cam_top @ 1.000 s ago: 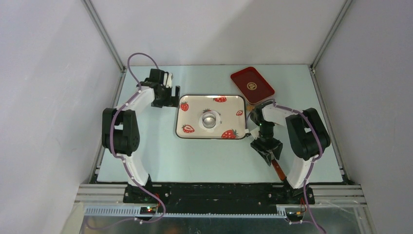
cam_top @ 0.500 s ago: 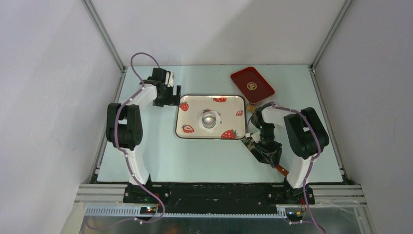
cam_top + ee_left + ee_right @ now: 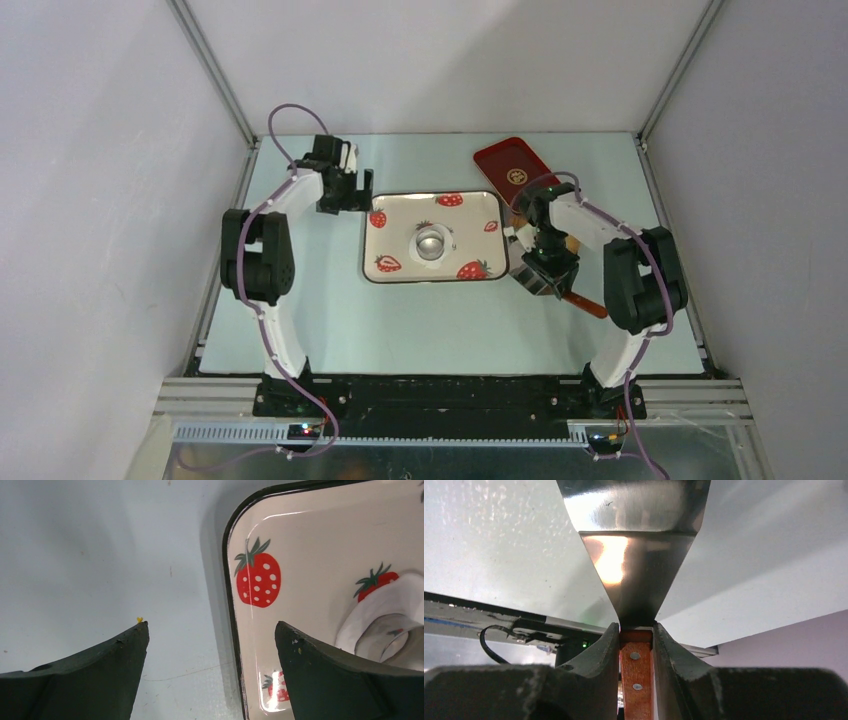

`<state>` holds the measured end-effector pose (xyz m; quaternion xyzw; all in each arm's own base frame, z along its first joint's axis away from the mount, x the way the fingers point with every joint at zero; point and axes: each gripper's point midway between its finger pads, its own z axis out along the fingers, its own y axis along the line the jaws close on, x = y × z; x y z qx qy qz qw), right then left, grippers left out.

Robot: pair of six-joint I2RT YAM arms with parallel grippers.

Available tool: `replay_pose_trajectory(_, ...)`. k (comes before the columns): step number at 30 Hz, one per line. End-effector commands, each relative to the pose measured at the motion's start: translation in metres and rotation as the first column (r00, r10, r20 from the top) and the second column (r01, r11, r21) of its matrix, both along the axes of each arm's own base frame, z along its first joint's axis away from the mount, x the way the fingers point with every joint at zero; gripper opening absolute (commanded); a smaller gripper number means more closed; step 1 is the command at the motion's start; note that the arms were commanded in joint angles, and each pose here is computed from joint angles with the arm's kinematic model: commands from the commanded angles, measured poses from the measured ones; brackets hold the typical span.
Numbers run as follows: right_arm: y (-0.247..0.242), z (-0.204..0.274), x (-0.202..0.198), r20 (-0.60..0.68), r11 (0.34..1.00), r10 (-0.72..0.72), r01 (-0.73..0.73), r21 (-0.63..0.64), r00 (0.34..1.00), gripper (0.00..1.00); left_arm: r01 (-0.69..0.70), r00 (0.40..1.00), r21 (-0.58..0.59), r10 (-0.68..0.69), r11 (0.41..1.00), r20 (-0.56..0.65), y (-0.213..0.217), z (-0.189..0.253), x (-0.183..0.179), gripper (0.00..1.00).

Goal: Roll out the dumpling wrappers from the dough
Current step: Pick up the spatula from the center of the board.

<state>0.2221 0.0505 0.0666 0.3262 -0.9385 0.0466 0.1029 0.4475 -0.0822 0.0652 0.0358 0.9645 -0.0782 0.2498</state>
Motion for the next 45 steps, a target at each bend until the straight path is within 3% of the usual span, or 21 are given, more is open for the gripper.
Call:
replay_pose_trajectory(1,-0.002,0.016,0.030,0.135,1.000,0.018,-0.016,-0.014,0.991,0.00,0.027,0.999,-0.054,-0.025,0.998,0.048,-0.016,0.018,0.010,1.00)
replay_pose_trajectory(7,0.001,0.021,0.046,0.223,0.999,0.000,-0.008,0.036,0.975,0.00,0.067,0.994,-0.038,-0.063,0.997,0.086,-0.022,0.032,0.010,1.00)
replay_pose_trajectory(20,-0.022,-0.025,0.046,0.218,0.999,-0.033,0.025,0.041,0.975,0.00,0.076,0.991,-0.064,-0.068,0.995,0.119,-0.031,0.049,0.010,1.00)
replay_pose_trajectory(22,-0.022,-0.022,0.048,0.232,0.998,-0.037,0.026,0.049,0.972,0.14,0.074,0.990,-0.065,-0.066,0.995,0.121,-0.031,0.050,0.010,1.00)
replay_pose_trajectory(25,-0.020,-0.012,0.050,0.264,0.995,-0.049,0.025,0.094,0.963,0.53,0.073,0.990,-0.067,-0.064,0.995,0.126,-0.031,0.052,0.010,1.00)
replay_pose_trajectory(30,-0.025,0.004,0.053,0.374,0.983,-0.092,0.025,0.181,0.923,0.85,0.073,0.989,-0.077,-0.062,0.994,0.130,-0.033,0.056,0.009,1.00)
replay_pose_trajectory(35,-0.030,0.015,0.062,0.499,0.948,-0.183,0.017,0.318,0.847,0.89,0.073,0.988,-0.084,-0.060,0.994,0.144,-0.034,0.063,0.008,1.00)
replay_pose_trajectory(41,-0.026,0.011,0.055,0.618,0.921,-0.206,-0.063,0.385,0.759,0.91,0.067,0.985,-0.083,-0.053,0.994,0.162,-0.033,0.074,0.005,1.00)
replay_pose_trajectory(45,-0.024,-0.003,0.043,0.641,0.914,-0.182,-0.112,0.391,0.746,0.91,0.062,0.984,-0.084,-0.047,0.994,0.170,-0.032,0.079,0.001,1.00)
